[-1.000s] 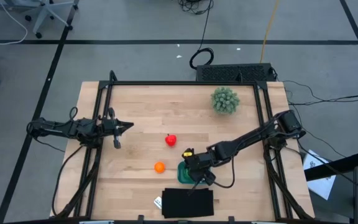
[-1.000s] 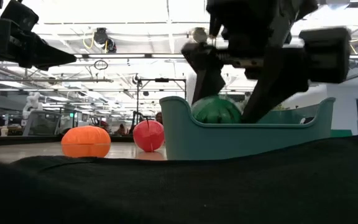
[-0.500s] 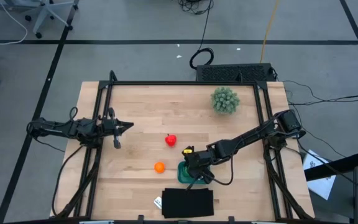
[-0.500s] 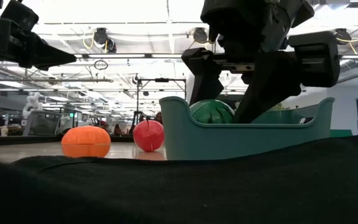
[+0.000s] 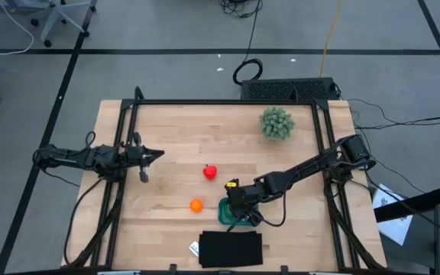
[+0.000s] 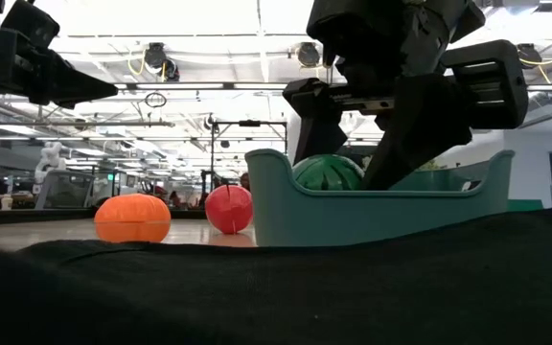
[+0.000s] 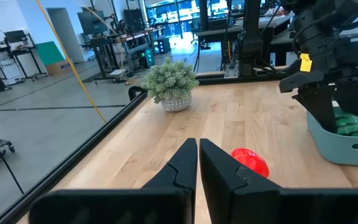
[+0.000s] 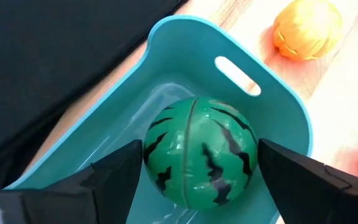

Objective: Pick and placing Produce into tupperware
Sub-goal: Put the watermelon toy into the green bin

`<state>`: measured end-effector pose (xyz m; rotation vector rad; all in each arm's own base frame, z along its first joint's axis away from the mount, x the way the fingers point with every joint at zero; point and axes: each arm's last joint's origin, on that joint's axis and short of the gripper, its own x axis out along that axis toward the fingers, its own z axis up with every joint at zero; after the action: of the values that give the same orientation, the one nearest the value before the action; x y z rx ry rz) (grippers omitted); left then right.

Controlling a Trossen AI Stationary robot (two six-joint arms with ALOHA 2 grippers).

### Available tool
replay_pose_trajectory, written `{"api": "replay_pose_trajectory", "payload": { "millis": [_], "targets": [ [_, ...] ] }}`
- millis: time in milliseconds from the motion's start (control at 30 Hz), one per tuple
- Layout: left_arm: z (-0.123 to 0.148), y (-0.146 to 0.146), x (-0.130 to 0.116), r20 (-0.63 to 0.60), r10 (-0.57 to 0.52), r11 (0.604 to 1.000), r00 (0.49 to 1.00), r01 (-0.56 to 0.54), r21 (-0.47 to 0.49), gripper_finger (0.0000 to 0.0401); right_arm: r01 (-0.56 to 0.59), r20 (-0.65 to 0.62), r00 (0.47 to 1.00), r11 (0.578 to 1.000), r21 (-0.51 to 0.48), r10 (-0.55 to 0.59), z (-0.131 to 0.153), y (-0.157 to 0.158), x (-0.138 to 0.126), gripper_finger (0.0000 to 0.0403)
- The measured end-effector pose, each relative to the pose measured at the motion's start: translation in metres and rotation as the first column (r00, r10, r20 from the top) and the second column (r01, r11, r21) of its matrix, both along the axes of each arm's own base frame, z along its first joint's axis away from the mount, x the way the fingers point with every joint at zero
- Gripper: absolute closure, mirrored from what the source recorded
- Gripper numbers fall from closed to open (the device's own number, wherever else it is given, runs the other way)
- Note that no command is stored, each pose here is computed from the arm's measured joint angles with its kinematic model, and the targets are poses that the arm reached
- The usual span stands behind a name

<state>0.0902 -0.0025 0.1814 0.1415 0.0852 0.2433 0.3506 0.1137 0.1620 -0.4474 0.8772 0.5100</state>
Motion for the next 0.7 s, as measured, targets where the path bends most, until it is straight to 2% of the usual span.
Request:
{"api": "replay_pose_trajectory", "payload": {
  "millis": [333,600,700],
  "targets": [
    [0.0,0.0,0.0,0.0,0.0,1.0,1.0,0.0,0.0,0.0377,0.011,-0.009,1.0,1.0,-0.002,-0.011,0.001,0.0,0.0,0.0096],
    [0.0,0.0,0.0,-0.001,0.0,1.0,1.0,0.0,0.0,0.0377,0.014,-0.033,0.999,1.0,-0.016,-0.014,0.019,0.002,0.006,0.0096],
    [0.0,0.0,0.0,-0.002,0.0,1.0,1.0,0.0,0.0,0.0377,0.035,-0.043,0.998,0.998,-0.056,-0.038,0.027,0.001,0.007,0.0096]
  ]
}}
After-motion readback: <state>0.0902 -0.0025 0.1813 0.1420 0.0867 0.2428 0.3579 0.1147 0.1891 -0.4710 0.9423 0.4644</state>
